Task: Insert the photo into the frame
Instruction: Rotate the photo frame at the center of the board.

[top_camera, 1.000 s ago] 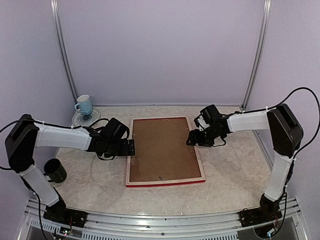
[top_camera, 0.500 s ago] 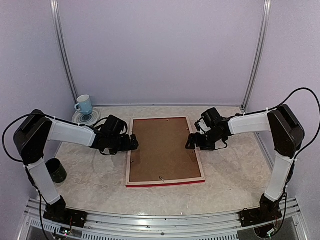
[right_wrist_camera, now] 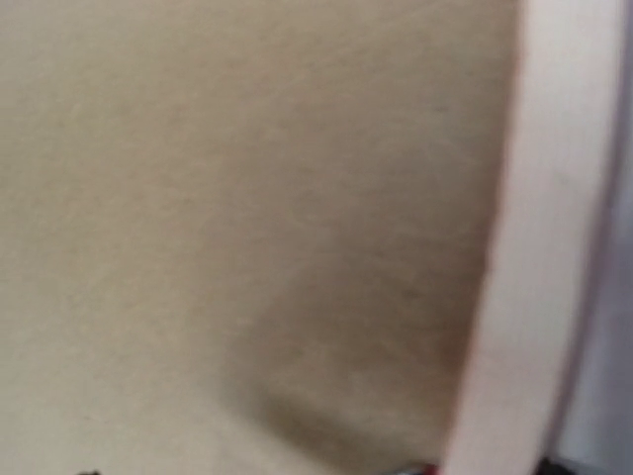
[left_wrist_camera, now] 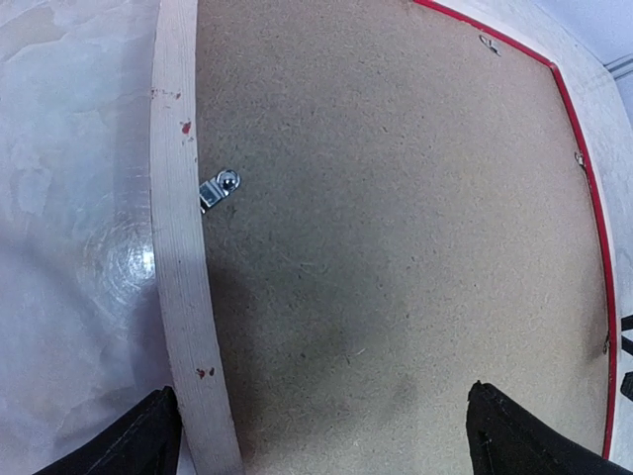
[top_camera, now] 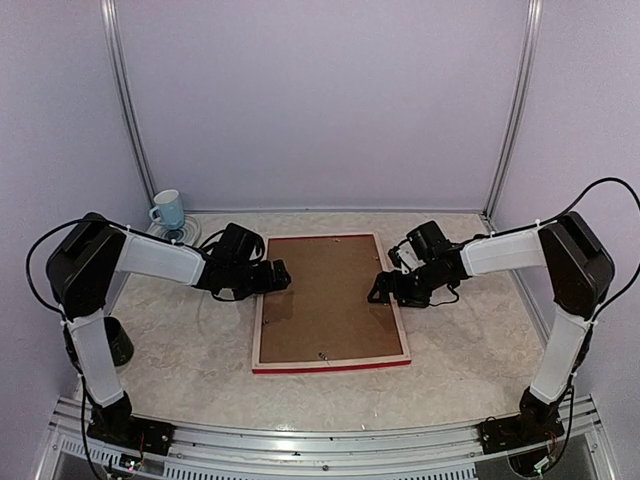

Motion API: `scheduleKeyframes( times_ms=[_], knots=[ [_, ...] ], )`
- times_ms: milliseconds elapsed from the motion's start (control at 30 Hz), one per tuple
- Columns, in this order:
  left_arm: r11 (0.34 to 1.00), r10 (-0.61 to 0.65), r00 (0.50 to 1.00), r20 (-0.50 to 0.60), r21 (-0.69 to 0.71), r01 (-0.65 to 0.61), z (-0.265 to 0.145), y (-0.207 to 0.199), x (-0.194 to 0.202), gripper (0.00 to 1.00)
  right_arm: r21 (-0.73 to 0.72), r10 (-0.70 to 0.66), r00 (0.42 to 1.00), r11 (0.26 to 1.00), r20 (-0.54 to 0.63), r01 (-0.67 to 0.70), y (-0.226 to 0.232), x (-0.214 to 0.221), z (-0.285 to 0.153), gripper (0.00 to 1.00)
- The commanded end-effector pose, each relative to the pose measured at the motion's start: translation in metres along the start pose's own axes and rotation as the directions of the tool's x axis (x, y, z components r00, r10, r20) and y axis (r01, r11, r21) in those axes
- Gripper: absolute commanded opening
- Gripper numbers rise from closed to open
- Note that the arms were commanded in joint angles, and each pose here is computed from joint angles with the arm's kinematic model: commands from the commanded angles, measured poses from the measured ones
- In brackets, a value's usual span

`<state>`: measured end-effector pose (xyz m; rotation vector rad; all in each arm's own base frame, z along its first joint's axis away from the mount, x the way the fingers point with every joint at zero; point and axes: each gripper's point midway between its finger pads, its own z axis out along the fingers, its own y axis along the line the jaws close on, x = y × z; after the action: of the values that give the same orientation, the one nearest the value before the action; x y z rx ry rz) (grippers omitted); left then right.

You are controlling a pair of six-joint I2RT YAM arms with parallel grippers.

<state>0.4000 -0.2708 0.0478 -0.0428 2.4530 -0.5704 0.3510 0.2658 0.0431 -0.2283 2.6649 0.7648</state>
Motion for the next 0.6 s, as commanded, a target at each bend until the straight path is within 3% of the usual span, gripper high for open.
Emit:
scheduleKeyframes(
  times_ms=[0, 567],
  knots=[
    [0.996, 0.012, 1.000, 0.025, 0.089, -0.014, 0.008, -0.022, -0.016, 0.99, -0.047, 0.009, 1.000, 0.999, -0.024, -0.010, 0.012, 0.012, -0.003, 0.95],
    [0.988, 0.075, 0.994, 0.075, 0.132, -0.084, 0.050, -0.046, -0.048, 0.99, -0.060, -0.040, 0.994, 0.998, -0.099, 0.034, 0.046, 0.047, -0.007, 0.95]
  ],
)
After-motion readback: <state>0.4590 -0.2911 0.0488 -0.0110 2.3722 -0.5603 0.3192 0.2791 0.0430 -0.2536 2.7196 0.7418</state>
